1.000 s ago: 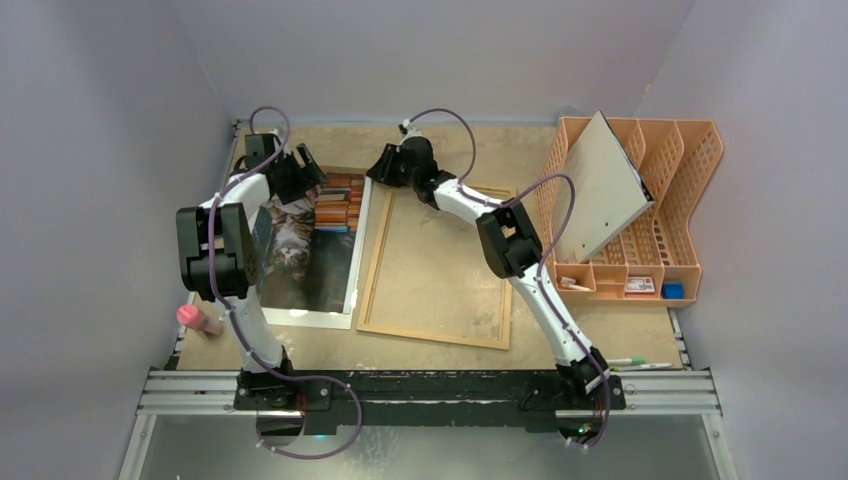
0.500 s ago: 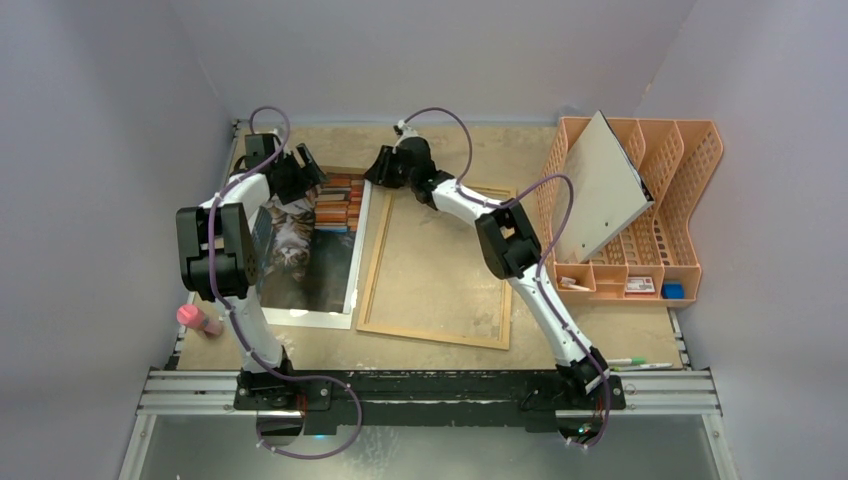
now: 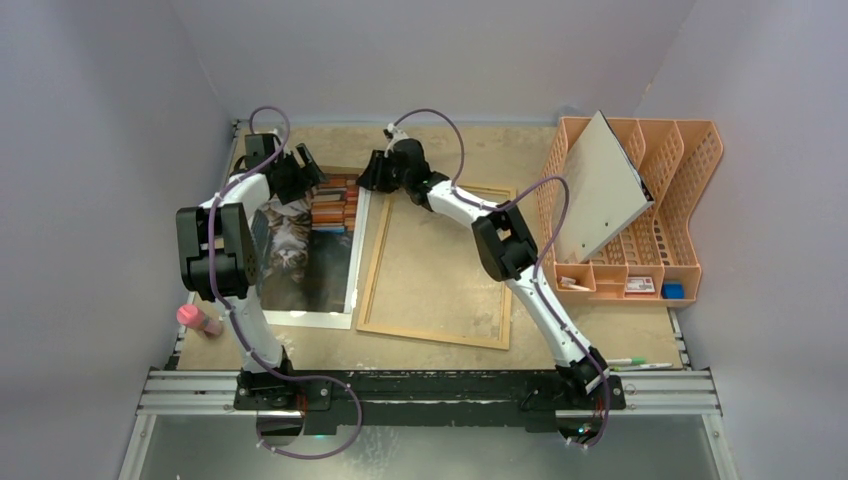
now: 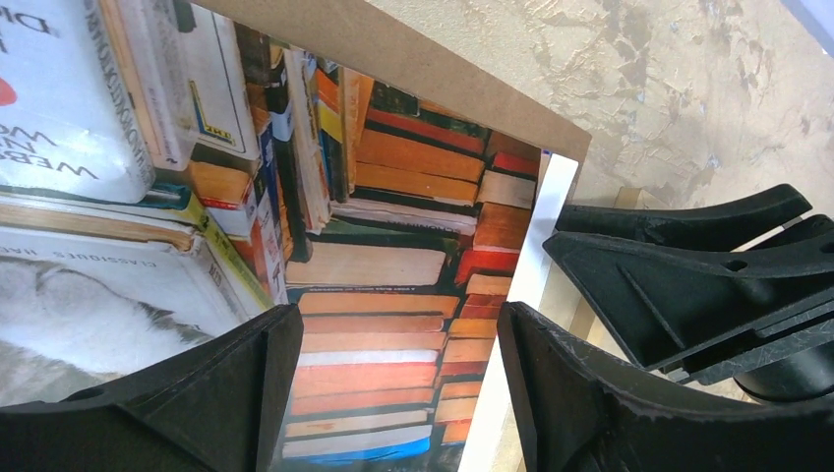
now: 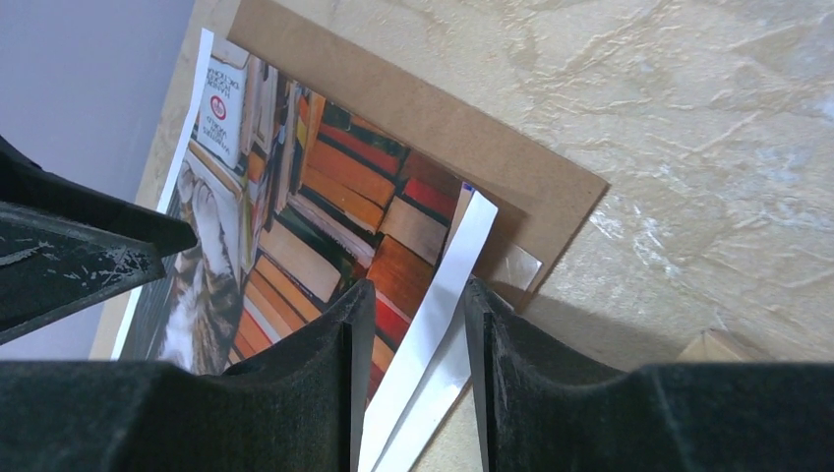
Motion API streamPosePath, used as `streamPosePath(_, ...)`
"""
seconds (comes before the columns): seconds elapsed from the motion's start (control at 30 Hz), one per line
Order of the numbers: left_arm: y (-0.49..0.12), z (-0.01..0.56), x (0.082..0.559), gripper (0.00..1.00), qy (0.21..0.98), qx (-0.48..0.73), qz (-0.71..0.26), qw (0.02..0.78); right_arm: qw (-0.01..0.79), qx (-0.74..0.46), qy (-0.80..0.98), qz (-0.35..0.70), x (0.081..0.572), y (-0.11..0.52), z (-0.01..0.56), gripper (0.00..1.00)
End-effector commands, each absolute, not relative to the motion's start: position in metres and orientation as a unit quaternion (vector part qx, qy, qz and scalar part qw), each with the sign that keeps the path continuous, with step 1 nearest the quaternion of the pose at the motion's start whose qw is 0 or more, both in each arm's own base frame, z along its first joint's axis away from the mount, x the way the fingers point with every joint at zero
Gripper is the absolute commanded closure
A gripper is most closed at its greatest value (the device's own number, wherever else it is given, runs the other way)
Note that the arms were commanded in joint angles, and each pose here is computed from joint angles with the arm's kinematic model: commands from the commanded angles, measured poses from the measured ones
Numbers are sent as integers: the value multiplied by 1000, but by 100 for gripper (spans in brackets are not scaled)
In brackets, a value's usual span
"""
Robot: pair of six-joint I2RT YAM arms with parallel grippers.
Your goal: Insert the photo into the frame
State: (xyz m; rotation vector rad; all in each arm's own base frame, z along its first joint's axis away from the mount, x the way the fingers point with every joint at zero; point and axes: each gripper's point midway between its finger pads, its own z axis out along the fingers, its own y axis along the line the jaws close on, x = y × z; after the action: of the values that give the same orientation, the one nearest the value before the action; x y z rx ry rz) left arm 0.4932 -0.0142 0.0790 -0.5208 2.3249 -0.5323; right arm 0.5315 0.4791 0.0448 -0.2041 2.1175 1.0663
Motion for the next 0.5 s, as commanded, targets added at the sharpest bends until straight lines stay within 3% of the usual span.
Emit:
streamPosePath(0.0, -13, 92, 498, 24, 886, -198, -208, 364, 354, -108, 821, 435, 518, 494, 44, 58)
streamPosePath(0.47, -6, 92, 494, 24, 883, -213, -190, 373, 310, -149, 808, 479, 467, 530, 44, 58)
